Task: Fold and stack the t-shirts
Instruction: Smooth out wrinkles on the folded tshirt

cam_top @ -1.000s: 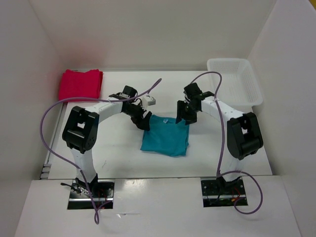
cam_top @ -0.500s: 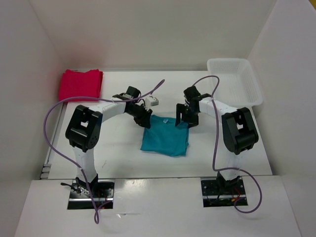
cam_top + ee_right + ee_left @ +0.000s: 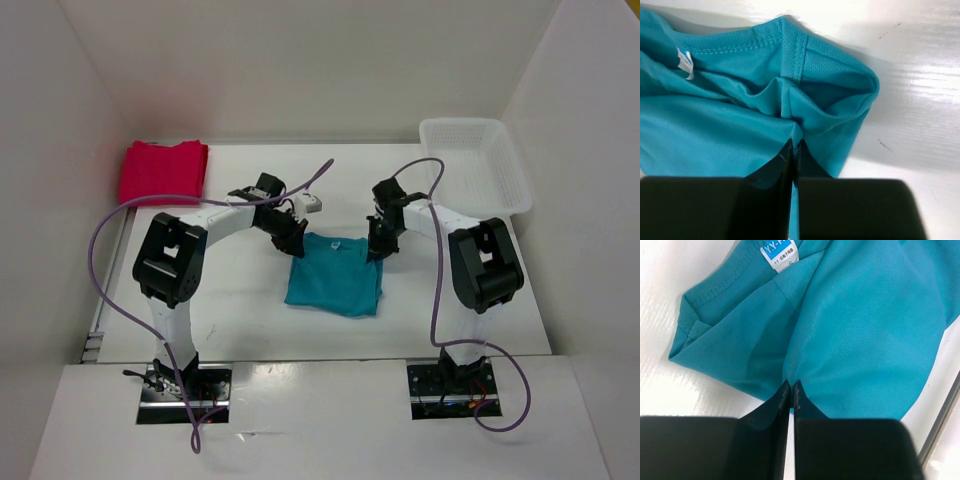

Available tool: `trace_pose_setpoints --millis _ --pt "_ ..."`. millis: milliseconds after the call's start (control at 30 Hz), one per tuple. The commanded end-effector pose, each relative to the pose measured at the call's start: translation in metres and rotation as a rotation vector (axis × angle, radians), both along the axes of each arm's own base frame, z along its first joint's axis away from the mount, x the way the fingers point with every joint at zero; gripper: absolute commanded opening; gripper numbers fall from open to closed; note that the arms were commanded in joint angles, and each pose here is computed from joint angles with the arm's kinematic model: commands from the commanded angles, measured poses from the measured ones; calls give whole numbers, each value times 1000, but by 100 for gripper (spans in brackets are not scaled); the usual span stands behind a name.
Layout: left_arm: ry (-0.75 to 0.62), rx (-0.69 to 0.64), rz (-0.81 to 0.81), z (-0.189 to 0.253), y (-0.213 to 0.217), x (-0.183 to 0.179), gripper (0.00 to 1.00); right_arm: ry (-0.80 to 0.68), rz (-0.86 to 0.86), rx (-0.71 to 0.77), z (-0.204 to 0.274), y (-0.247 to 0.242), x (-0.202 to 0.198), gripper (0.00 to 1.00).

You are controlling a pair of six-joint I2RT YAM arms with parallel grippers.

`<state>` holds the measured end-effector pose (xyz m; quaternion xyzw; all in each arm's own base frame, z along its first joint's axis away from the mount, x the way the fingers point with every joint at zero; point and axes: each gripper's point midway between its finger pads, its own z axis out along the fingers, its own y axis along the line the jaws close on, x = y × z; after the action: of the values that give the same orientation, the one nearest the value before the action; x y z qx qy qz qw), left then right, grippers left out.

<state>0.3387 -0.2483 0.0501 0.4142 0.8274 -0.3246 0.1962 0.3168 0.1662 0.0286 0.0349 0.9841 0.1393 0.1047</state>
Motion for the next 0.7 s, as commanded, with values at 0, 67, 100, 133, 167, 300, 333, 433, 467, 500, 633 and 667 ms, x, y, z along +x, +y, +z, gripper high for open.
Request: trace_pose_setpoints --millis 0,67,100,133,167,300,333,433,467,500,633,667 --pt "-42 -63 4 34 -11 8 5 -39 -27 16 24 -2 0 0" --pt "-56 -57 9 40 -10 10 3 -63 -27 25 37 -3 -1 0" --pt "-59 -63 17 48 -11 11 2 -72 -36 28 44 -6 1 0" --pt "-56 -65 24 53 -12 12 2 -85 -36 33 48 -6 1 0" --pt "-60 -67 24 59 -12 12 1 -105 -33 49 60 -4 2 0" --pt "-118 -86 36 93 -15 24 0 -162 -46 93 88 -2 10 0" --pt "-124 -84 60 97 -12 30 0 -169 -42 105 92 -1 9 0" --pt "-139 -94 76 107 -11 37 0 -172 -67 137 95 -5 15 0" --pt "-142 -87 81 107 -10 38 0 -160 -83 132 90 -10 17 0" --pt "-133 -83 81 102 -10 38 0 -154 -78 144 87 -7 19 0" --pt "-156 -82 87 102 -11 45 0 -183 -102 158 89 -12 36 0" --pt "-153 -73 101 97 -11 49 0 -185 -117 157 86 -17 41 0"
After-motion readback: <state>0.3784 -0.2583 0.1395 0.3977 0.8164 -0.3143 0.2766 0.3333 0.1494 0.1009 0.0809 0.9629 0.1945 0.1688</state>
